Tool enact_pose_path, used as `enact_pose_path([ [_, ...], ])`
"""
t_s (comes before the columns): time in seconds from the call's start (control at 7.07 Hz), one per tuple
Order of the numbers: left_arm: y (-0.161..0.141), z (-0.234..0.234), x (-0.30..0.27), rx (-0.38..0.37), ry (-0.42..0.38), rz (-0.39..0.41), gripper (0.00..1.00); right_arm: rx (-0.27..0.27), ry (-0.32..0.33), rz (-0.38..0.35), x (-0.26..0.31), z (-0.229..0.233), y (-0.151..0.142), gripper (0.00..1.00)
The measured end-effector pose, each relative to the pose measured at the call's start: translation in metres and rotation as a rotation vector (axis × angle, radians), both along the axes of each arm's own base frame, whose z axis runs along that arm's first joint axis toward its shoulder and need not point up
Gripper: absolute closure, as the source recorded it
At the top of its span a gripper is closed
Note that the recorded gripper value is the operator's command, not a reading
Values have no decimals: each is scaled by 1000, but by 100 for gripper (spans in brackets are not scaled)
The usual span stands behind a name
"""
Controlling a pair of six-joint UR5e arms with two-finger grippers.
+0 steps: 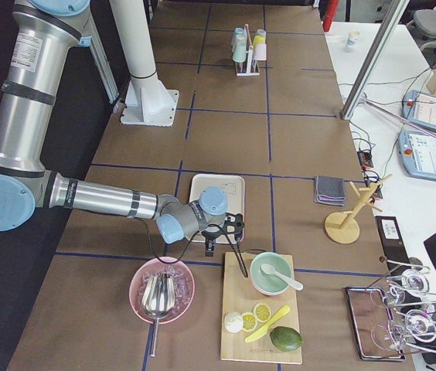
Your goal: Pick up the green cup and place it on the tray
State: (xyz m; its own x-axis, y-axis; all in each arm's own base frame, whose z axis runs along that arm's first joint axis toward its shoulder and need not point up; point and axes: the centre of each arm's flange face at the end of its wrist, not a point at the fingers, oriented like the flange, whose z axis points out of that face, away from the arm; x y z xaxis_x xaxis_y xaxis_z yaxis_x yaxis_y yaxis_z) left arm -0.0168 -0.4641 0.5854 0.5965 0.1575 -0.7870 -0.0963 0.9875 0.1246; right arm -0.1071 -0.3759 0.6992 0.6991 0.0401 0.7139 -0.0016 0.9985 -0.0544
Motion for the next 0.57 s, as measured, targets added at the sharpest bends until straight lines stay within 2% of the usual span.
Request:
enact_pose_path([
  [0.28, 0, 0, 0, 0, 0, 0, 0, -38, 2, 41, -8, -2, -9, 19],
  [0.57, 0, 0, 0, 0, -1, 1, 0, -50, 2, 38, -14, 1, -9, 21],
])
